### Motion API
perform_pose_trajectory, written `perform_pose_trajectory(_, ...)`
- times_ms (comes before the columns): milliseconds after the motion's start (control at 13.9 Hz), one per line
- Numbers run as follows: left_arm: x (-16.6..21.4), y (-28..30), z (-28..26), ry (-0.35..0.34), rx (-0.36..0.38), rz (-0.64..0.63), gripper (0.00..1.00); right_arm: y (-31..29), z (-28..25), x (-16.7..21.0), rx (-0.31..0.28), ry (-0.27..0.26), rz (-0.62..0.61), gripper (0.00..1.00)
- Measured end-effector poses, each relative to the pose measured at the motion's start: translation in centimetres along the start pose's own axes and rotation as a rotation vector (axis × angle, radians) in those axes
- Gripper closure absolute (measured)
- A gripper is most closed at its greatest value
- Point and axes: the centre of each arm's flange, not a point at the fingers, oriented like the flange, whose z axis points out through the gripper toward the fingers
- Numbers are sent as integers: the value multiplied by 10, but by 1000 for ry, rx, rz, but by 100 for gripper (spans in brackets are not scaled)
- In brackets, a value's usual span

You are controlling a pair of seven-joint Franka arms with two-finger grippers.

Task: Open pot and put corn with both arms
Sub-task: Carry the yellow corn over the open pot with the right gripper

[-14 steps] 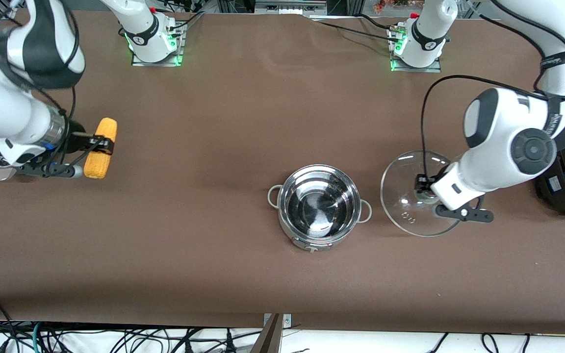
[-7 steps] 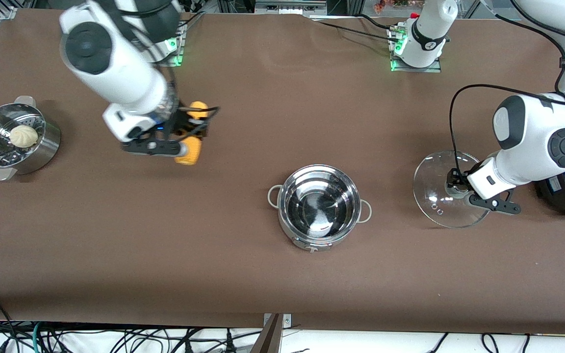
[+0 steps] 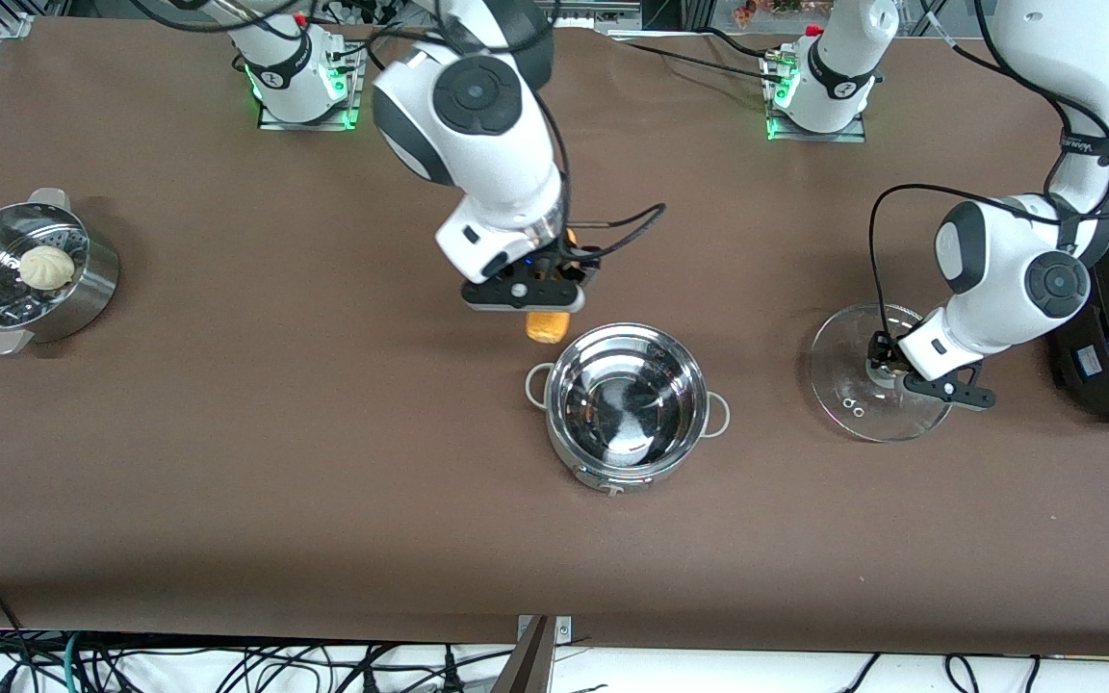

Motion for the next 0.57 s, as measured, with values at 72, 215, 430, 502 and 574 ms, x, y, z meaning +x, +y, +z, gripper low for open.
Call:
perform_pose_trajectory(72, 0, 0, 7, 0, 3, 0, 50, -3, 14, 5, 23, 16, 3, 68)
perform_pose_trajectory(215, 0, -1, 18, 2, 10, 0, 50, -4, 39, 19, 73, 51, 15, 68)
perform_pose_trajectory(430, -1, -1, 28, -12, 11, 0, 50, -1, 73, 38, 141, 113, 27, 68)
perform_pose_trajectory(502, -1, -1, 28, -12, 11, 0, 50, -2, 80, 41, 157, 127, 25, 68)
perform_pose_trajectory(574, -1, -1, 28, -12, 11, 0, 50, -3, 85, 42, 163, 137, 20, 68)
